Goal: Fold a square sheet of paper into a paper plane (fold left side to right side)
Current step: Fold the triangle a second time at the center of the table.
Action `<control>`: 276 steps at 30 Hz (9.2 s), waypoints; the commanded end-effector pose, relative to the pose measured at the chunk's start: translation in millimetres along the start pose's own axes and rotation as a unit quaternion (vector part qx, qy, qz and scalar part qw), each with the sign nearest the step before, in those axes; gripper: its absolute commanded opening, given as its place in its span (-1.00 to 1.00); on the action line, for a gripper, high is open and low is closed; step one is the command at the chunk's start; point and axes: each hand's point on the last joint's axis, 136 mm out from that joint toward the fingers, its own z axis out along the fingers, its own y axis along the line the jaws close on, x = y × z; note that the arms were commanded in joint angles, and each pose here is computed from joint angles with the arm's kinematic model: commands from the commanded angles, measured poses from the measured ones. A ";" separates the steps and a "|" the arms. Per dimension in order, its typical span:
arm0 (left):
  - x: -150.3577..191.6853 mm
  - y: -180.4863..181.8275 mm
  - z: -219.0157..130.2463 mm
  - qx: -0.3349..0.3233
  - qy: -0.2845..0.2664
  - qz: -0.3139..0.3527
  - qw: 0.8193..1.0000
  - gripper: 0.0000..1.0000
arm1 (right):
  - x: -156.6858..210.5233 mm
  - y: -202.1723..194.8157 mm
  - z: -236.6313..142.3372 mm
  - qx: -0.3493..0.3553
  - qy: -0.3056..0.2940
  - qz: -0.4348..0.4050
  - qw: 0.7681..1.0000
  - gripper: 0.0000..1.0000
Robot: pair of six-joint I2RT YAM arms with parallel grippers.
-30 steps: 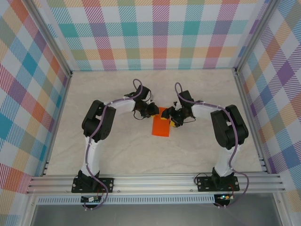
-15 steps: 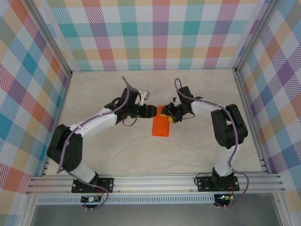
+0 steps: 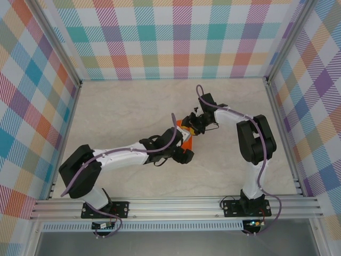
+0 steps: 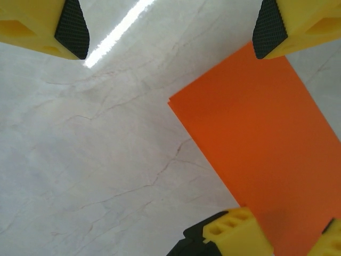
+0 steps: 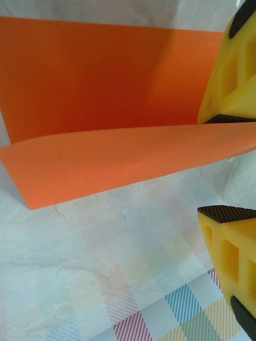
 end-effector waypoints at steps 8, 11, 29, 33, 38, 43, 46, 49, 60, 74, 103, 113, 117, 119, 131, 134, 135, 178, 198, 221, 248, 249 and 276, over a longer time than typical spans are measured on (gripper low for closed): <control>-10.5 1.2 34.1 -0.121 0.016 0.108 0.987 0.71 | 0.2 4.9 -3.4 -0.002 0.012 0.004 1.000 -0.15; -4.8 7.4 41.3 -0.157 0.029 0.130 0.979 0.71 | 1.0 5.6 -4.2 -0.004 0.012 0.004 1.000 -0.16; -1.7 14.9 39.9 -0.205 0.039 0.167 0.964 -0.25 | 2.9 -1.2 -1.4 0.006 0.017 0.003 1.000 -0.18; -2.3 11.0 36.0 -0.194 0.036 0.168 0.966 -0.51 | 3.1 -2.5 -1.2 0.010 0.018 0.001 1.000 -0.18; -4.8 8.1 30.1 -0.185 0.030 0.164 0.968 -0.76 | 2.5 -2.8 -2.3 0.015 0.017 -0.003 1.000 -0.18; -6.7 6.8 27.4 -0.182 0.028 0.161 0.970 -0.92 | 1.2 2.3 -6.6 0.009 0.010 -0.014 1.000 -0.17; -5.0 5.7 28.0 -0.177 0.031 0.159 0.971 -0.97 | -2.7 12.4 -16.5 -0.004 -0.010 -0.030 0.999 -0.06; -1.6 4.8 29.1 -0.171 0.034 0.148 0.974 -1.00 | -7.6 22.3 -35.3 -0.012 -0.036 -0.046 0.998 0.13; -5.6 12.5 21.5 -0.103 0.021 0.058 0.993 -1.00 | 1.7 -16.5 -122.0 -0.008 -0.120 -0.038 0.992 0.19; -11.2 35.6 22.4 -0.016 0.025 -0.055 0.998 -1.00 | 63.7 -38.3 -46.9 -0.033 -0.022 -0.046 0.998 -0.73; 1.4 79.7 39.1 -0.025 0.081 -0.071 0.994 -1.00 | 92.5 -86.6 8.5 0.104 0.065 -0.019 0.992 -0.82; 3.4 95.1 51.9 -0.035 0.088 -0.077 0.992 -1.00 | 94.7 -90.5 10.0 0.116 0.070 -0.026 0.990 -0.82; -0.9 99.7 55.0 -0.035 0.084 -0.082 0.993 -1.00 | 95.4 -90.6 9.6 0.119 0.071 -0.029 0.990 -0.82; -2.1 101.1 56.7 -0.035 0.084 -0.081 0.993 -1.00 | 95.4 -91.8 9.2 0.121 0.071 -0.029 0.990 -0.82; -2.3 103.1 64.9 -0.031 0.093 -0.079 0.992 -1.00 | 95.8 -92.3 9.0 0.124 0.071 -0.030 0.989 -0.82; -0.7 103.9 65.8 -0.032 0.096 -0.079 0.992 -1.00 | 96.0 -93.2 9.3 0.125 0.072 -0.031 0.989 -0.82; 0.2 103.6 66.5 -0.032 0.097 -0.079 0.992 -1.00 | 95.9 -92.7 9.0 0.125 0.072 -0.031 0.989 -0.82; 27.2 107.0 72.7 -0.037 0.119 -0.084 0.989 -1.00 | 76.7 -43.4 -11.1 0.065 0.020 -0.078 0.995 -0.77; 4.6 105.3 70.7 -0.034 0.096 -0.079 0.992 -1.00 | 90.7 -76.1 10.5 0.098 0.061 -0.034 0.993 -0.81; 16.0 108.8 69.4 -0.043 0.103 -0.079 0.991 -1.00 | 93.1 -90.0 14.0 0.127 0.074 -0.031 0.989 -0.81; 20.7 108.7 70.3 -0.041 0.107 -0.080 0.990 -1.00 | 55.8 -18.1 -17.2 0.007 -0.027 -0.075 0.997 -0.84; 20.6 108.5 70.2 -0.041 0.106 -0.080 0.990 -1.00 | 52.9 -14.8 -15.2 0.000 -0.028 -0.072 0.997 -0.84; 18.5 107.1 69.6 -0.037 0.107 -0.079 0.990 -1.00 | 35.6 -21.0 28.2 0.007 -0.001 -0.054 0.998 -0.85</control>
